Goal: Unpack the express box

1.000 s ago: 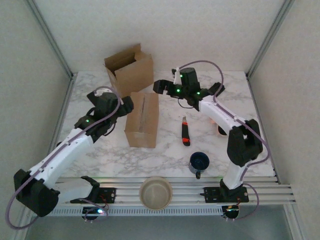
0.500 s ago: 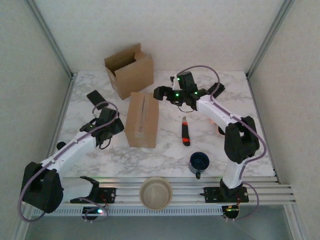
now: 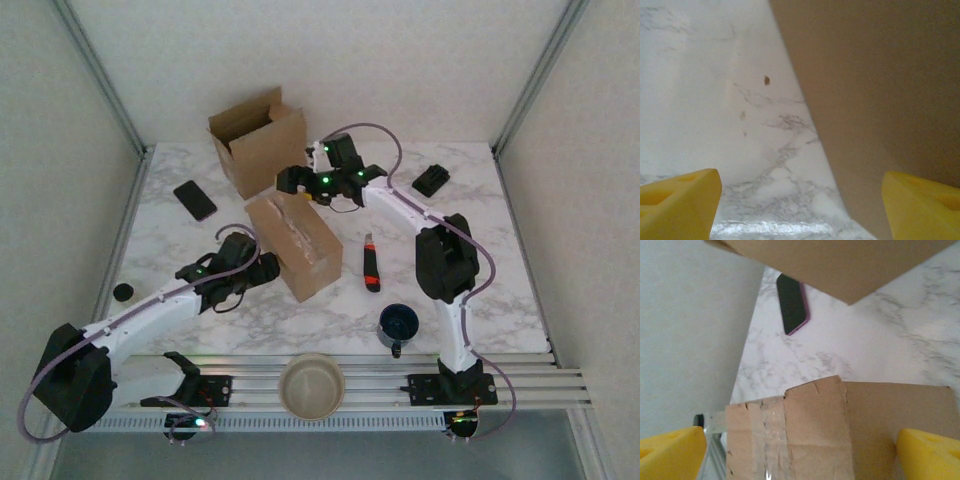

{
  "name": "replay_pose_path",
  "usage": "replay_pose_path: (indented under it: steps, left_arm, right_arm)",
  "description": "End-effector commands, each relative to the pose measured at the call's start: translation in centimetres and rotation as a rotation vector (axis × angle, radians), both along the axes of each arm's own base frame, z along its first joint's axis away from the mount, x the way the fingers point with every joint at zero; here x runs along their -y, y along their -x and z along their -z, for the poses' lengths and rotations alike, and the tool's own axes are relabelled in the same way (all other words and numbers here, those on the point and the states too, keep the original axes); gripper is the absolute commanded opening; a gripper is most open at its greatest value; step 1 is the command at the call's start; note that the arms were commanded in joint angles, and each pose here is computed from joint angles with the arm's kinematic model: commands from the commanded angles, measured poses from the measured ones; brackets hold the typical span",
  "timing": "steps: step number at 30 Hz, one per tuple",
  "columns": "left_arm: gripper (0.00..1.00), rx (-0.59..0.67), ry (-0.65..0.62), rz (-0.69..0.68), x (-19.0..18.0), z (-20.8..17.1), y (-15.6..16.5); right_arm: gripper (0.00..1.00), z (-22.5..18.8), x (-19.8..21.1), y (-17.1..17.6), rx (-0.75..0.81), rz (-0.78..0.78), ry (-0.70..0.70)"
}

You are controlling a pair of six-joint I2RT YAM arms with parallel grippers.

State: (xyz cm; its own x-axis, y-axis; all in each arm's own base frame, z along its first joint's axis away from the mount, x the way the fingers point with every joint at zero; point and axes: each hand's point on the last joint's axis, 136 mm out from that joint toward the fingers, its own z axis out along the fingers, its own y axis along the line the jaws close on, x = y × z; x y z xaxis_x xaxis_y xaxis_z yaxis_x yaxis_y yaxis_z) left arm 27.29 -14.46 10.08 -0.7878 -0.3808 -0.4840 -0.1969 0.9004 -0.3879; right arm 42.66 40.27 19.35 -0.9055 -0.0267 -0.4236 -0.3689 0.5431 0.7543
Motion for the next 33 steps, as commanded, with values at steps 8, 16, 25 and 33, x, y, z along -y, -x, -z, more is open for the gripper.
replay_pose_path:
  steps: [8,16,25,33]
  left_arm:
    - [0.88,0.004,0.025,-0.053,-0.4,-0.2,1.2]
    - [0.97,0.070,-0.010,-0.095,-2.2,-3.8,1.4]
    - [0.98,0.164,-0.036,-0.105,-3.0,-8.4,0.4]
    - [0.97,0.299,-0.070,-0.154,-5.0,-15.6,-3.3]
  right_arm:
    - [0.98,-0.2,-1.3,1.3,-0.033,-0.085,0.004]
    - [0.99,-4.0,7.1,-0.7,0.184,0.186,0.287]
    - [0.99,-2.4,21.2,7.9,0.200,0.328,0.770]
    - [0.95,5.7,24.7,14.7,0.035,0.260,0.859]
